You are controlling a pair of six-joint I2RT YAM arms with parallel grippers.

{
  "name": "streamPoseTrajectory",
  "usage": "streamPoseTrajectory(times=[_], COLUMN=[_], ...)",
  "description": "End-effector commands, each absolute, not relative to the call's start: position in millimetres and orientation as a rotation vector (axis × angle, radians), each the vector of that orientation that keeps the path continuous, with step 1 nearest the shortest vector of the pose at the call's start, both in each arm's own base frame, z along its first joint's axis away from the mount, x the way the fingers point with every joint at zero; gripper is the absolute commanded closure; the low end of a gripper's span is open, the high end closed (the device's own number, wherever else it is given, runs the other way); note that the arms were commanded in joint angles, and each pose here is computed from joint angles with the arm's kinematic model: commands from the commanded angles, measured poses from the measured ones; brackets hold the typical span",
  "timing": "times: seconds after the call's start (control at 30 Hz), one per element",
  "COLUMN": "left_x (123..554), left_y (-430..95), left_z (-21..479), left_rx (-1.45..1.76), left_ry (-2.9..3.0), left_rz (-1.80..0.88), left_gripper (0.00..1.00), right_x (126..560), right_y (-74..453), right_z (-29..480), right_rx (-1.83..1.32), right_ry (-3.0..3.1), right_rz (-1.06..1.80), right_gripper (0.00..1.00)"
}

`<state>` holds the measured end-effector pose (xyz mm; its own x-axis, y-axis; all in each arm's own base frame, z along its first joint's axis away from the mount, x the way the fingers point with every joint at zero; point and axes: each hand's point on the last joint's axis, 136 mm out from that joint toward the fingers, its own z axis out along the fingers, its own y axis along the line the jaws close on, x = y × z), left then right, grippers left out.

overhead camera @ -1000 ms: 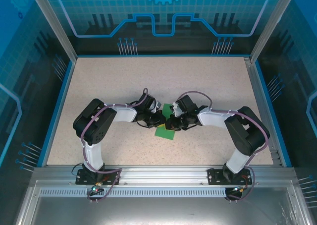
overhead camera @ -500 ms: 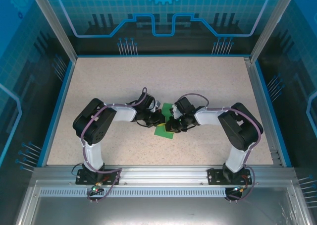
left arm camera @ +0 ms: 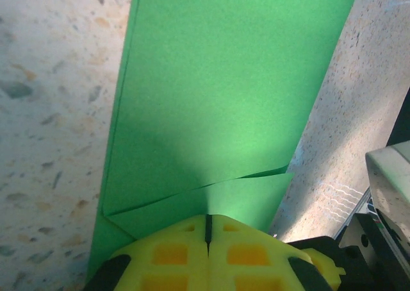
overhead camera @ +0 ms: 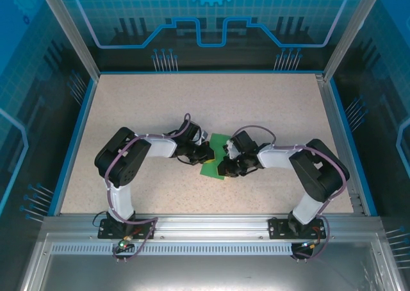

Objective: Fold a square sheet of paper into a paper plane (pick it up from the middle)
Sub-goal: Fold the triangle a second time at the center of the table.

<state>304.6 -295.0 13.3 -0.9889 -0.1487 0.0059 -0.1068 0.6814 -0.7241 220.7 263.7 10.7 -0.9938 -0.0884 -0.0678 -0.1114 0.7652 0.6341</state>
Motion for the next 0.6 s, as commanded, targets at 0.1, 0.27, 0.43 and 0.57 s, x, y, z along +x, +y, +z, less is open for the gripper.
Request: streamPoseTrajectory(times=[0.1, 0.27, 0.43, 0.57], left_x=[293.1, 293.5, 294.6, 294.9], left_y=[-274.5, -274.4, -275.3, -279.2], left_z=[-23.4, -19.4, -15.4, -11.1], left_rx=[-0.318, -0.327, -0.347, -0.393], left_ry=[2.942, 2.933, 2.920, 2.895], left_rz=[-1.037, -1.048, -1.060, -1.113], left_gripper=[0.95, 0.95, 0.95, 0.94], right_x=[180.1, 179.2, 185.8, 200.2], right_y=[237.6, 227.5, 220.0, 211.6], right_z=[-10.2, -4.0, 14.6, 30.3], right_rx=[-0.139, -0.093, -0.085, -0.044], right_ry=[3.061, 3.038, 2.991, 2.923], right_rz=[1.000, 1.024, 1.039, 1.013], right_gripper=[0.85, 0.85, 0.83, 0.80])
